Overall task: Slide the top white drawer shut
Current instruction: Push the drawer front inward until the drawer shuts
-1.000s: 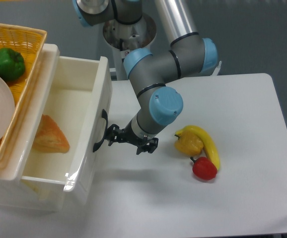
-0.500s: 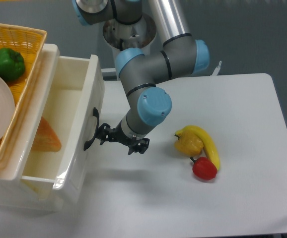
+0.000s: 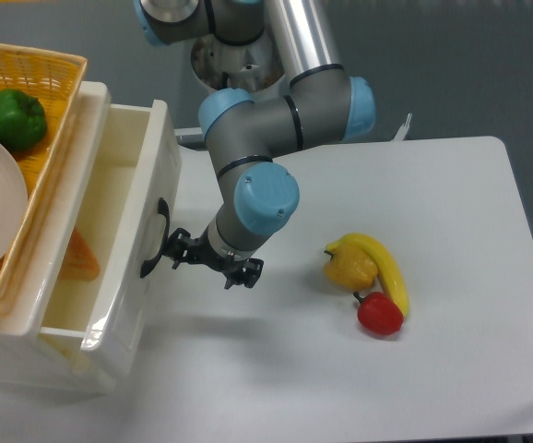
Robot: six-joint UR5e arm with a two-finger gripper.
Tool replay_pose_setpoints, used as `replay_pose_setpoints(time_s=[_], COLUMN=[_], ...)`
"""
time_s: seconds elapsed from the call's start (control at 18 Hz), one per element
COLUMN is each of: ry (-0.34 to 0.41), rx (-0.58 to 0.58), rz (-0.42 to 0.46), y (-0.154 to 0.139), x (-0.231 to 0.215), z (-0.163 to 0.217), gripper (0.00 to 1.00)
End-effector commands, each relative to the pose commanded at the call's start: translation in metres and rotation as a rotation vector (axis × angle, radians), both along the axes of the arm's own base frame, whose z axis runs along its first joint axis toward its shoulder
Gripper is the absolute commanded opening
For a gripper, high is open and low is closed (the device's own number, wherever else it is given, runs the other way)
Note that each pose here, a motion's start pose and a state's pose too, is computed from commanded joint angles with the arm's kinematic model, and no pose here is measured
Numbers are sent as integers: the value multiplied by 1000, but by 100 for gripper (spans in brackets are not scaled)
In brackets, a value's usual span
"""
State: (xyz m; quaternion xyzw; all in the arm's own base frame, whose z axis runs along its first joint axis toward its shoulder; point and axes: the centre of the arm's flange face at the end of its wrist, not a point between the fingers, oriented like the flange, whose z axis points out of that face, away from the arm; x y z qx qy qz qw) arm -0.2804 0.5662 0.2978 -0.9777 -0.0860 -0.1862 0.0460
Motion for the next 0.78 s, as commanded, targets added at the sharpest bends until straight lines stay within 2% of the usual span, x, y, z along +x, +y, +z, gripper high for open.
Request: replay_pose_setpoints(time_s=[0.33,0.78], ry=[24,27], rx=[7,8], rz=[-44,-56], y=[13,15], x=[22,27], z=[1,0], gripper=[100,100])
